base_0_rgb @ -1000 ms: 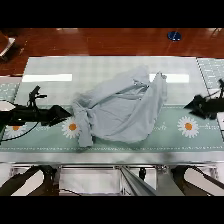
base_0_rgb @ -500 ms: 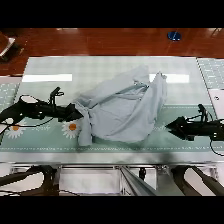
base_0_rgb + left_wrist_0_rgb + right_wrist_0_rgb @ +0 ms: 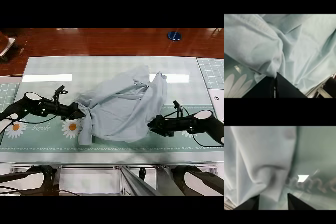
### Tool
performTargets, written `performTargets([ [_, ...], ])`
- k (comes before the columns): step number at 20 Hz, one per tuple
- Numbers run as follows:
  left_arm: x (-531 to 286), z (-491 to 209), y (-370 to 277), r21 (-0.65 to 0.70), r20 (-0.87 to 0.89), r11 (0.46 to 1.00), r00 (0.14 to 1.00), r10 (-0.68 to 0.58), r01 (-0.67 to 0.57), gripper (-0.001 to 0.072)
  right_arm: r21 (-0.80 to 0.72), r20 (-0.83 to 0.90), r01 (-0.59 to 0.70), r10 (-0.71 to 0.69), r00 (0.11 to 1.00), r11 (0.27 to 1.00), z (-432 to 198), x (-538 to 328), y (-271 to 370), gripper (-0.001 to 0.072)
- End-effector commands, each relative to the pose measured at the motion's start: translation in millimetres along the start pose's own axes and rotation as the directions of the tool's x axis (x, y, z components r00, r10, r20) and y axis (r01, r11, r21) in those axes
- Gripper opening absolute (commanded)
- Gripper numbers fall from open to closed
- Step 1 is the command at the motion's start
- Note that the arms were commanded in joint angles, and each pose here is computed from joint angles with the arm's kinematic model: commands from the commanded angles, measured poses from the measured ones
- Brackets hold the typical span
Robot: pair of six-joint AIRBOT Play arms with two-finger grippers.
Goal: Fold the shirts.
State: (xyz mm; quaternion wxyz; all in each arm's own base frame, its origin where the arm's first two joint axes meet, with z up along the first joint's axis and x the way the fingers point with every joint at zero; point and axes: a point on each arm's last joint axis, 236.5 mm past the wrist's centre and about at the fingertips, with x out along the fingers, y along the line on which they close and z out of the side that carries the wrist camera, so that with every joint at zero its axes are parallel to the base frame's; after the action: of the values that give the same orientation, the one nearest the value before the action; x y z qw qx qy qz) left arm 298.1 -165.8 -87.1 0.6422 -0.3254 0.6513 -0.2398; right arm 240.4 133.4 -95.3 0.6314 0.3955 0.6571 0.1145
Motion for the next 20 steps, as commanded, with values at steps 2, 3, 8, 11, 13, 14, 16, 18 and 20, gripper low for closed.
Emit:
performTargets([
  [2, 0, 0, -1, 0.003, -0.004, 1.0, 1.0, -0.002, 0.002, 0.0027, -0.021, -0.04, 0.0, -0.001, 0.999, 1.0, 9, 33, 21, 0.0362],
  [3, 0, 0, -1, 0.003, -0.004, 1.0, 1.0, -0.002, 0.002, 0.0027, -0.049, -0.064, -0.002, -0.001, 0.998, 0.999, 7, 37, 26, 0.021],
  [8, -9, 10, -13, 0.04, 0.021, 0.999, 1.0, -0.014, 0.013, 0.0027, -0.28, -0.065, -0.047, 0.03, 0.997, 0.959, 30, 10, 79, 0.0016],
  [11, -66, 62, -87, 0.223, 0.212, 0.974, 0.972, -0.097, 0.048, 0.0027, -0.489, 0.12, 0.013, 0.053, 0.991, 0.872, 79, -68, 157, 0.0016],
  [13, -148, 99, -171, 0.4, 0.434, 0.916, 0.875, -0.216, 0.028, 0.0027, -0.599, 0.333, 0.117, 0.114, 0.936, 0.792, 110, -160, 226, 0.0016],
  [14, -201, 106, -218, 0.487, 0.546, 0.873, 0.787, -0.288, -0.019, 0.0027, -0.642, 0.435, 0.174, 0.168, 0.884, 0.746, 113, -214, 263, 0.0016],
  [16, -307, 88, -305, 0.612, 0.693, 0.776, 0.579, -0.43, -0.155, 0.0027, -0.699, 0.579, 0.287, 0.282, 0.765, 0.655, 90, -309, 322, 0.0016],
  [18, -392, 35, -369, 0.667, 0.738, 0.681, 0.394, -0.548, -0.303, 0.0026, -0.734, 0.644, 0.374, 0.408, 0.647, 0.567, 36, -383, 364, 0.0016],
  [20, -442, -24, -403, 0.662, 0.744, 0.604, 0.287, -0.604, -0.445, 0.0026, -0.746, 0.664, 0.431, 0.512, 0.545, 0.508, -24, -430, 381, 0.0016],
])
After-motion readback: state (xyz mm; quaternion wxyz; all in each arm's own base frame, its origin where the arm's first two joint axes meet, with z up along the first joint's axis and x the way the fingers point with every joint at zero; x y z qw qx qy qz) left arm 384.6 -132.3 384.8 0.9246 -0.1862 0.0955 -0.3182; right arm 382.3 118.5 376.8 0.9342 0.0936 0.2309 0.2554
